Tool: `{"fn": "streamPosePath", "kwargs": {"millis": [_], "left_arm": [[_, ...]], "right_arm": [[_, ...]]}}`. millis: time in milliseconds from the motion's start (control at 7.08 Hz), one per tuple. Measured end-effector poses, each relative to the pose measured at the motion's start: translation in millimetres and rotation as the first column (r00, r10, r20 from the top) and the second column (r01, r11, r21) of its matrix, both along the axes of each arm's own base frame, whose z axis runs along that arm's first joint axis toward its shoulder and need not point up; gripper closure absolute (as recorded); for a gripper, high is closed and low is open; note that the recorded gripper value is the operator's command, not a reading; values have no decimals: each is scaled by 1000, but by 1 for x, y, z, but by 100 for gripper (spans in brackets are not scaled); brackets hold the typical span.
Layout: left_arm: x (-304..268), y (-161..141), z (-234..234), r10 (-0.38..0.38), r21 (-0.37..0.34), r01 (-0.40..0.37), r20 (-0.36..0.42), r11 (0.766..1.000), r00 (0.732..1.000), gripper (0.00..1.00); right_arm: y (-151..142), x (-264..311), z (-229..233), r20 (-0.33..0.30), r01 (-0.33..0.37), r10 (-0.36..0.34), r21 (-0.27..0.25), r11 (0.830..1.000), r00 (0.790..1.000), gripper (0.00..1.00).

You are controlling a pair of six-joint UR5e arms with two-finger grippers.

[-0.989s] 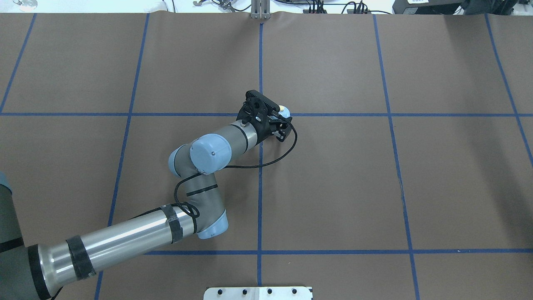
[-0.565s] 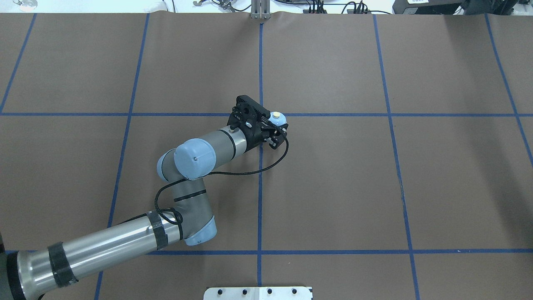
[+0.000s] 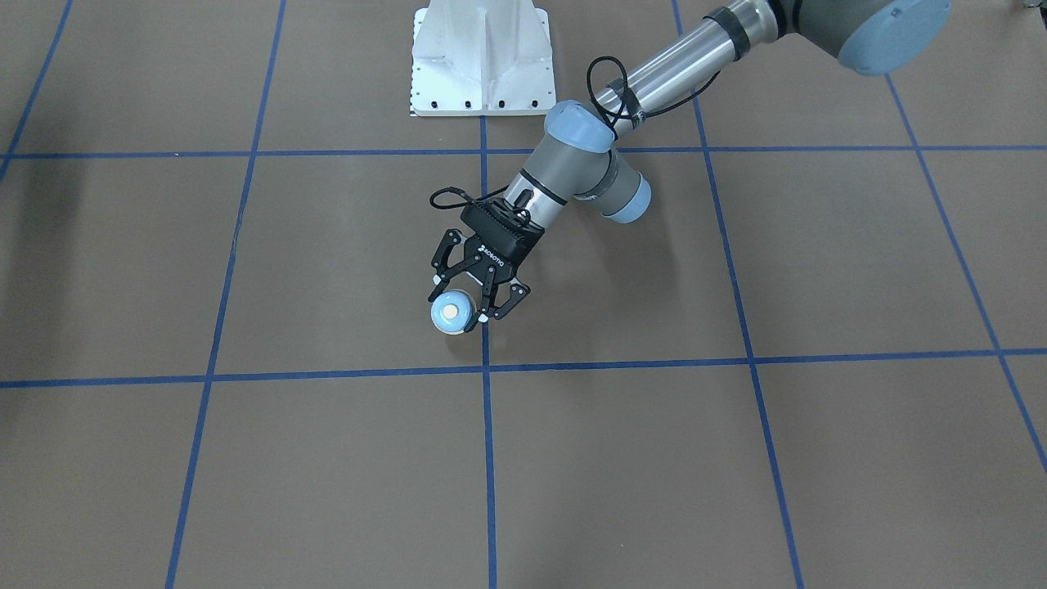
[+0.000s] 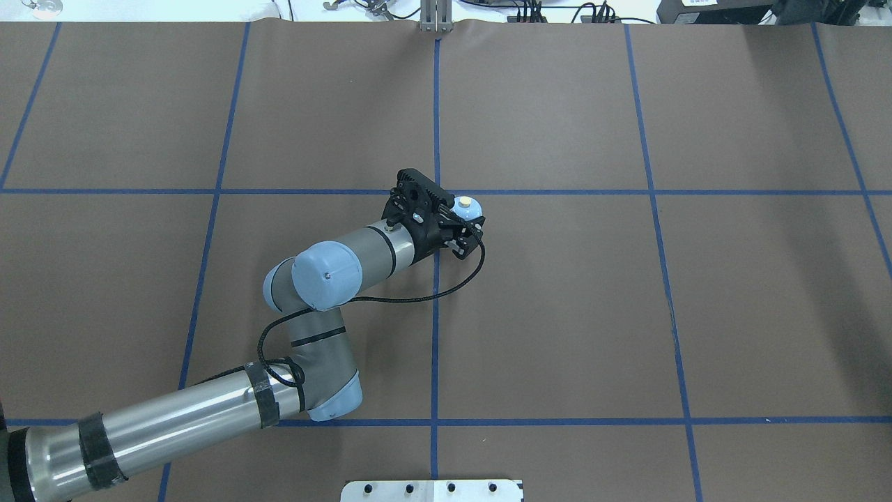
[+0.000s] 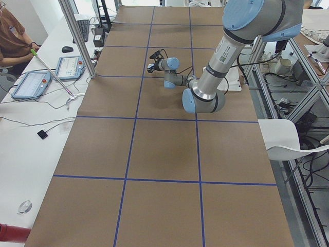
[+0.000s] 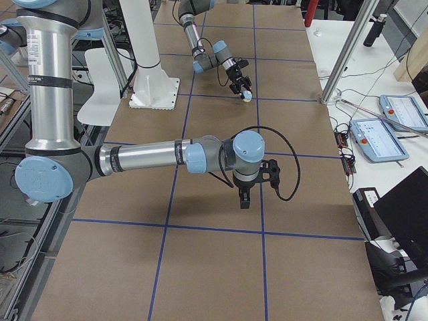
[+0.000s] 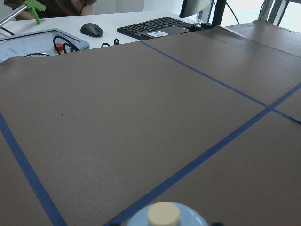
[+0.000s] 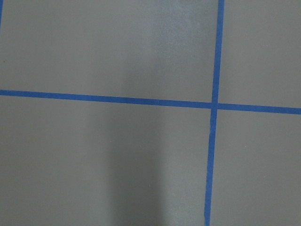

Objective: Place and press bell with both arms
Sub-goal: 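Lower the held bell with the left gripper onto the table centre, then open the left gripper to release the bell and lift away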

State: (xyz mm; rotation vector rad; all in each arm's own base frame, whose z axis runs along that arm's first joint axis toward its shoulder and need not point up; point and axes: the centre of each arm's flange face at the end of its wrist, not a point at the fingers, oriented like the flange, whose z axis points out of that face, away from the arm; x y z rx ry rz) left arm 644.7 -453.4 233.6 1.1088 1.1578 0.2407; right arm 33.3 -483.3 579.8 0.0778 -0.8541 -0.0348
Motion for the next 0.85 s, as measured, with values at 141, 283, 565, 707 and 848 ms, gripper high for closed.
{"fn": "streamPosePath", "kwargs": {"millis": [141,283,565,707,848], "left_arm": [[2,1,2,1,-2,-1,5,1000,1000,100],[4,3,4,4,-4,-4,12,1000,1000,100],[13,11,7,17,-10,-16,26,1000,1000,100],[15,14,7,20,-13,-19,27,1000,999,95],[16,14,5,21,-17,-21,22,1000,1000,64]], "right_arm": [[0,0,0,0,0,0,0,1000,1000,0],[0,0,0,0,0,0,0,1000,1000,0],[0,0,0,-1,0,0,0,1000,1000,0],[0,0,1,-1,0,0,-1,1000,1000,0],[0,0,1,-1,0,0,-2,1000,1000,0]]}}
